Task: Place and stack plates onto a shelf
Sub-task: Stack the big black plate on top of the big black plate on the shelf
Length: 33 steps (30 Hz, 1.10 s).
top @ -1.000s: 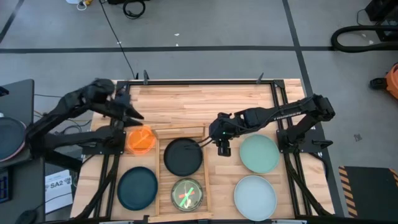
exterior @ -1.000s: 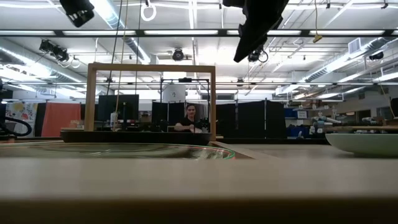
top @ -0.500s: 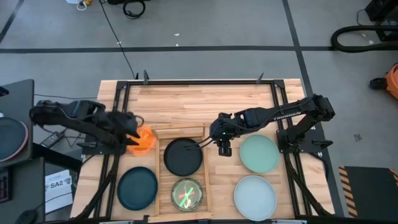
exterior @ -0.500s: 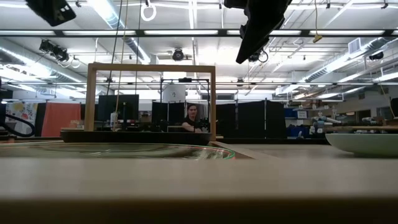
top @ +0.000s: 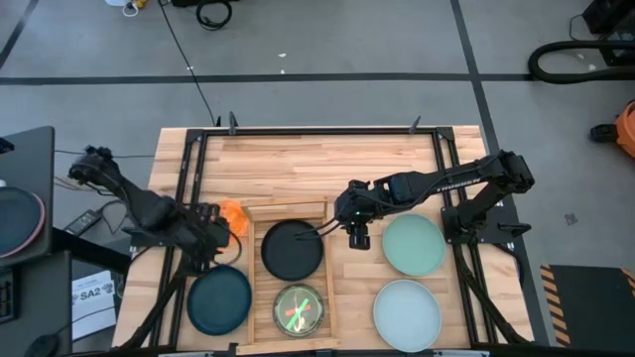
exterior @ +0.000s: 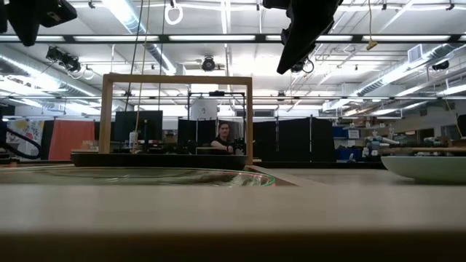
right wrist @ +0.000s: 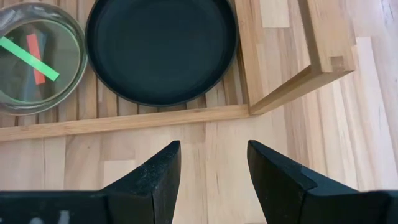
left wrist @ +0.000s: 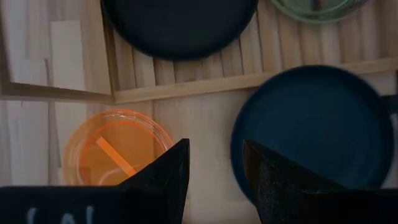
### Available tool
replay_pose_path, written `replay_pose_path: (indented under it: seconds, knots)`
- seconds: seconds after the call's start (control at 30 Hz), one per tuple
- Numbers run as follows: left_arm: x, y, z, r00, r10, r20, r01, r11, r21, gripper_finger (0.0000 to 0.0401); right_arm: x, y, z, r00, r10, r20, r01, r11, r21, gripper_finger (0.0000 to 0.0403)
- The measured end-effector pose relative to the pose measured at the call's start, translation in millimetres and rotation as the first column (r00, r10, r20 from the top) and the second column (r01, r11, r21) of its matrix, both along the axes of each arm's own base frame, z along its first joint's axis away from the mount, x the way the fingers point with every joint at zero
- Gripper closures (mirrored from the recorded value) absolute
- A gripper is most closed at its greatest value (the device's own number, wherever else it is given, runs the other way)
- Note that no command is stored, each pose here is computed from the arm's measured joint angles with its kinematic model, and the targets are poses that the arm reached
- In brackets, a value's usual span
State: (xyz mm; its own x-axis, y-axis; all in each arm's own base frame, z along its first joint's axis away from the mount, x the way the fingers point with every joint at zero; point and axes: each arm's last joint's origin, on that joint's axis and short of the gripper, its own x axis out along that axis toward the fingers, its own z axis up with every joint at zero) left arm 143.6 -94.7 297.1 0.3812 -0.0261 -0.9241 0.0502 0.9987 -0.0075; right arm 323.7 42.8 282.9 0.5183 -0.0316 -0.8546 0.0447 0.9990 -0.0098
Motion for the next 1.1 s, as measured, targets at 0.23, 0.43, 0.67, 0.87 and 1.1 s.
replay_pose_path:
  seconds: [0.23,0.43,0.67,0.87,1.1]
  knots:
    - [16,-22,-22,0.996,-0.025,-0.089,0.032,0.996,0.08,0.0246,-3,15,0,0.999,0.047,-0.004,-0.047,0.999,0.0,0.0212]
    - [26,-35,-37,0.991,-0.026,-0.135,0.041,0.993,0.11,0.0246,-12,34,-3,0.992,0.109,-0.062,-0.11,0.994,-0.009,0.0212]
    - [35,-43,-66,0.995,-0.033,-0.091,0.039,0.998,0.055,0.0246,-19,54,-4,0.979,0.189,-0.077,-0.191,0.981,-0.024,0.0212]
    - [29,-34,-110,0.989,-0.022,-0.146,0.019,0.999,-0.027,0.0246,-21,61,-4,0.97,0.232,-0.077,-0.235,0.971,-0.035,0.0212]
    - [29,-21,-126,0.984,0.011,-0.176,-0.017,0.999,-0.035,0.0246,-21,61,-4,0.97,0.23,-0.076,-0.233,0.972,-0.037,0.0212]
